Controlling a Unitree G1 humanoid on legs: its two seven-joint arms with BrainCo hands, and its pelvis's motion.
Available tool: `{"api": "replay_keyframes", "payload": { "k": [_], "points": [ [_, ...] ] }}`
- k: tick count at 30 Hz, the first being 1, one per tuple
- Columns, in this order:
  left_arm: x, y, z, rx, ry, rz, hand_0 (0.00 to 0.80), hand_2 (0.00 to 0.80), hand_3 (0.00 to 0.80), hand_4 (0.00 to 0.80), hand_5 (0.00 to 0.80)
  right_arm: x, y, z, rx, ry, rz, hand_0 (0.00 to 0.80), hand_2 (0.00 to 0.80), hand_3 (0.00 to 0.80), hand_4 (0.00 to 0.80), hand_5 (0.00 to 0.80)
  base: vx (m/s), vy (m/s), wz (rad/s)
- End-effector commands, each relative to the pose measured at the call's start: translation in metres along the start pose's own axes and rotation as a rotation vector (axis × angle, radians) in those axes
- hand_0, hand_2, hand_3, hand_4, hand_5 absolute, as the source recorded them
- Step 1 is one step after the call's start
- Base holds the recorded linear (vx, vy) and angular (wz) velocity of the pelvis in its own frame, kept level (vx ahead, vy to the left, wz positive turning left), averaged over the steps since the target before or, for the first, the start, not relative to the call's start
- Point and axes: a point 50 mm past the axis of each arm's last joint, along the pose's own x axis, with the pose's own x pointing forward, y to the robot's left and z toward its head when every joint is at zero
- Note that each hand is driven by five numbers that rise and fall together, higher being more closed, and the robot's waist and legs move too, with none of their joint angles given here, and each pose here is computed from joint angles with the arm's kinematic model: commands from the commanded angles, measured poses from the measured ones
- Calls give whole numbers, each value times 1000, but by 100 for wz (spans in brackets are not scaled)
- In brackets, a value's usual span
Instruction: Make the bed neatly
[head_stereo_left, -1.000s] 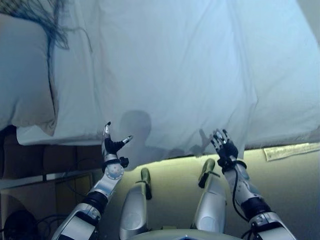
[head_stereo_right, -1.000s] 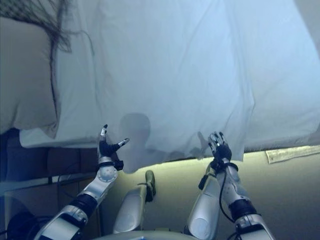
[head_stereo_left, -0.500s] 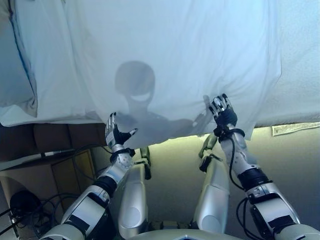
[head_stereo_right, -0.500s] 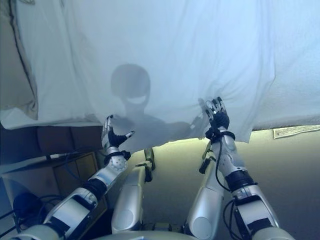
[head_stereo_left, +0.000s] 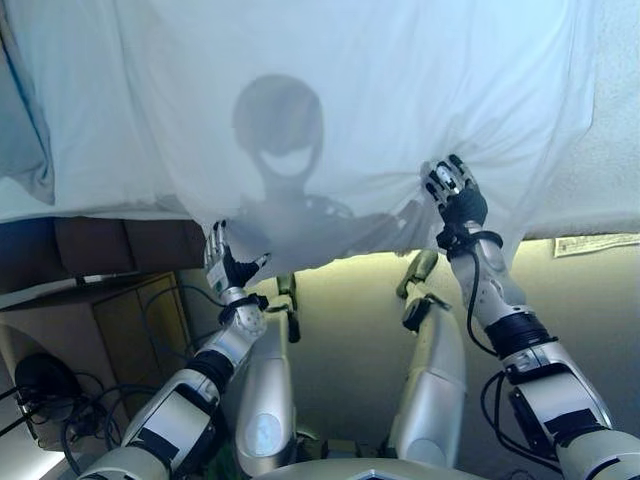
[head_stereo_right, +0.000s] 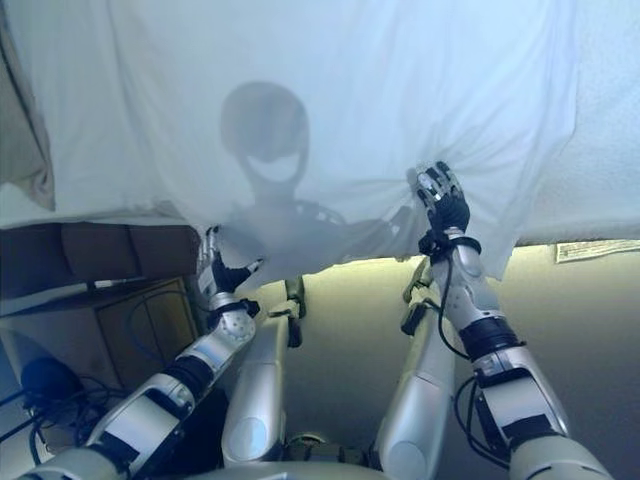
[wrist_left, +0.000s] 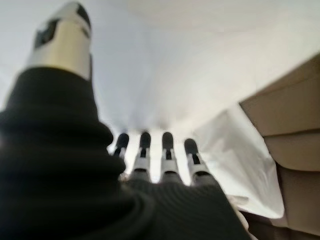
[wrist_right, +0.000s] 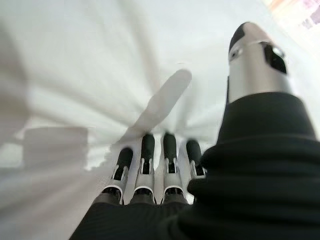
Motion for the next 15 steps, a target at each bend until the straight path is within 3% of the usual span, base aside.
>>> {"api": "replay_keyframes", "payload": {
  "k": [1,9,15],
  "points": [
    [16,19,-5,-16,46,94,0,0,0,0,0,8,36,50,42,-207,172,0,0,0,0,0,0,59,0],
    [31,37,-13,-42,114,177,0,0,0,0,0,5,31,63,51,-241,201,0,0,0,0,0,-1,10,-2],
    [41,44,-5,-25,64,188,0,0,0,0,0,2,25,62,55,-220,223,0,0,0,0,0,14,8,-7]
  ]
}}
